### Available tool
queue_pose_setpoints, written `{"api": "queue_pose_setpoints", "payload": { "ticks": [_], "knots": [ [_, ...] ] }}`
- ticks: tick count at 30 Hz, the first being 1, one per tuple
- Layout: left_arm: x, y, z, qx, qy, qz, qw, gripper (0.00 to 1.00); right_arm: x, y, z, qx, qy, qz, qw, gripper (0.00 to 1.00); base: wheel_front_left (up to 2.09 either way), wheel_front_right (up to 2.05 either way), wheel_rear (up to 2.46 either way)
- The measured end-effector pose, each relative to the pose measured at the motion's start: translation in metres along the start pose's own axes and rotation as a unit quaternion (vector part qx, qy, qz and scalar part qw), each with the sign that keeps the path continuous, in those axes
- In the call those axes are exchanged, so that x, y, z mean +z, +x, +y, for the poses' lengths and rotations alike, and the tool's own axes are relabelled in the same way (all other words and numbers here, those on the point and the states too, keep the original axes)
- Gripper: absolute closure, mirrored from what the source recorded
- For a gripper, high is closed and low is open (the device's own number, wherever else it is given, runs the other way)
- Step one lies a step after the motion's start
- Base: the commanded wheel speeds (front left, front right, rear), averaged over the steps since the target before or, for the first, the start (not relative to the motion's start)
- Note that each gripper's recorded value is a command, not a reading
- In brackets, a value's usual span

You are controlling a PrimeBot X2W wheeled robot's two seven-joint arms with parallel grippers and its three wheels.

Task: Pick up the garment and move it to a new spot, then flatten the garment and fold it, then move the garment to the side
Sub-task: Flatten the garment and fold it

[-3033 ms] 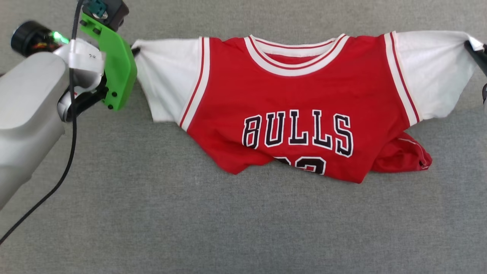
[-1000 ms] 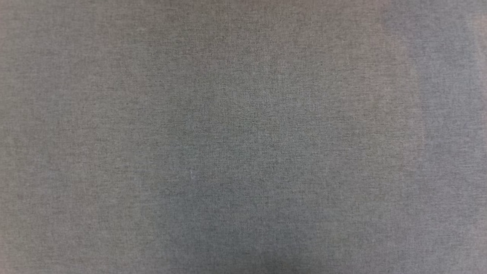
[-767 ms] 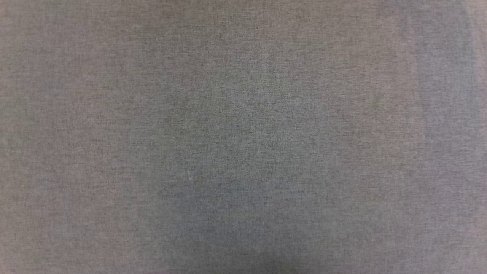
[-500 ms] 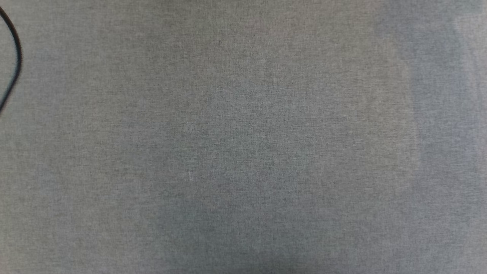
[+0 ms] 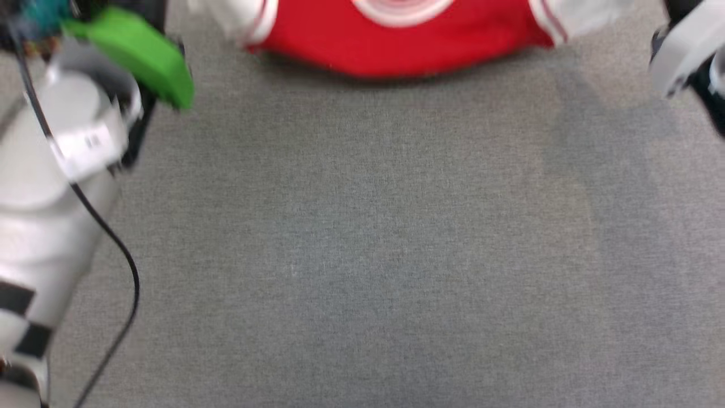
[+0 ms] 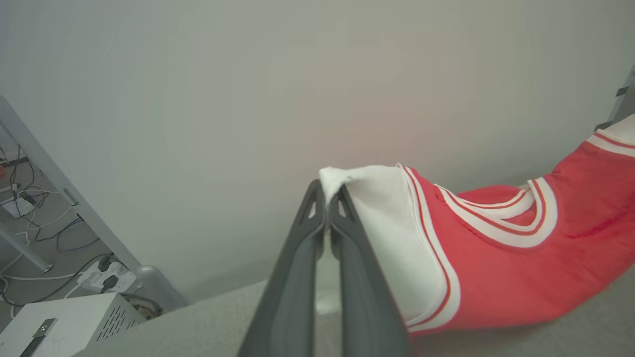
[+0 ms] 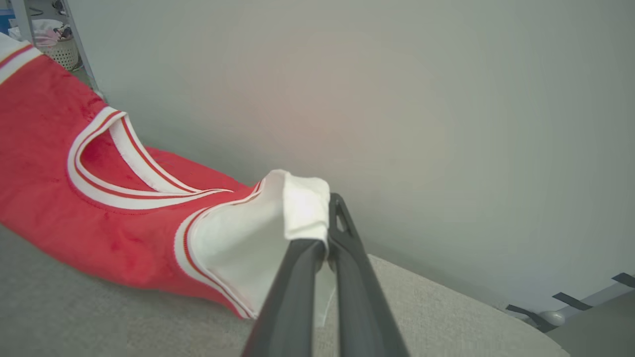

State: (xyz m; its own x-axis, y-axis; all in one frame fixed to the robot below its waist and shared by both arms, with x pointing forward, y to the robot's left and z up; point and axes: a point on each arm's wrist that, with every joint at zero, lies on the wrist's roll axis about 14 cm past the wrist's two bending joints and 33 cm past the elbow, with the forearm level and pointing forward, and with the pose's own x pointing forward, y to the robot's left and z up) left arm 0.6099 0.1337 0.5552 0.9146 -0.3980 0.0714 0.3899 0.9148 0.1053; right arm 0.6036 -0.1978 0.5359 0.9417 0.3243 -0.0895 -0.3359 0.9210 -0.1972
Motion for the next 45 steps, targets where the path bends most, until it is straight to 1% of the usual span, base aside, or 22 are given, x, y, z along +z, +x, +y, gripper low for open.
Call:
{"api": "queue_pose_setpoints", "payload": {
  "ticks": [6,10,14,17,19,22,28,32,37,40,44,45],
  "knots": [
    [-0.047,-0.070,-0.021,0.008,-0.040,0.063,0.997,1.00,-0.041,-0.053,0.024,0.017,0.034,0.046,0.998,1.00,0.00,0.00,0.00],
    [-0.065,-0.112,-0.028,0.027,-0.080,0.092,0.992,1.00,-0.065,-0.090,0.034,0.019,0.055,0.077,0.995,1.00,0.00,0.00,0.00],
    [-0.081,-0.150,-0.031,0.048,-0.101,0.121,0.986,1.00,-0.085,-0.124,0.045,0.024,0.066,0.104,0.992,1.00,0.00,0.00,0.00],
    [-0.088,-0.176,-0.034,0.068,-0.120,0.136,0.981,1.00,-0.096,-0.148,0.046,0.014,0.079,0.119,0.990,1.00,0.00,0.00,0.00],
    [-0.091,-0.187,-0.036,0.077,-0.133,0.140,0.978,1.00,-0.104,-0.163,0.045,0.005,0.088,0.128,0.988,1.00,0.00,0.00,0.00],
    [-0.097,-0.205,-0.039,0.094,-0.139,0.151,0.974,1.00,-0.116,-0.184,0.045,-0.011,0.104,0.140,0.985,1.00,0.00,0.00,0.00],
    [-0.102,-0.239,-0.033,0.143,-0.168,0.154,0.963,1.00,-0.140,-0.227,0.046,-0.046,0.137,0.163,0.976,1.00,0.00,0.00,0.00],
    [-0.114,-0.268,-0.043,0.163,-0.187,0.172,0.953,1.00,-0.157,-0.256,0.054,-0.064,0.165,0.178,0.968,1.00,0.00,0.00,0.00],
    [-0.127,-0.299,-0.051,0.191,-0.204,0.192,0.941,1.00,-0.180,-0.293,0.071,-0.078,0.198,0.211,0.954,1.00,0.00,0.00,0.00],
    [-0.130,-0.308,-0.056,0.196,-0.210,0.197,0.937,1.00,-0.189,-0.306,0.081,-0.077,0.215,0.233,0.945,1.00,0.00,0.00,0.00],
    [-0.130,-0.308,-0.058,0.191,-0.198,0.199,0.941,1.00,-0.188,-0.304,0.079,-0.081,0.217,0.236,0.944,1.00,0.00,0.00,0.00],
    [-0.130,-0.307,-0.059,0.190,-0.197,0.198,0.941,1.00,-0.188,-0.303,0.078,-0.082,0.217,0.236,0.944,0.76,0.00,0.00,0.00]
  ]
}}
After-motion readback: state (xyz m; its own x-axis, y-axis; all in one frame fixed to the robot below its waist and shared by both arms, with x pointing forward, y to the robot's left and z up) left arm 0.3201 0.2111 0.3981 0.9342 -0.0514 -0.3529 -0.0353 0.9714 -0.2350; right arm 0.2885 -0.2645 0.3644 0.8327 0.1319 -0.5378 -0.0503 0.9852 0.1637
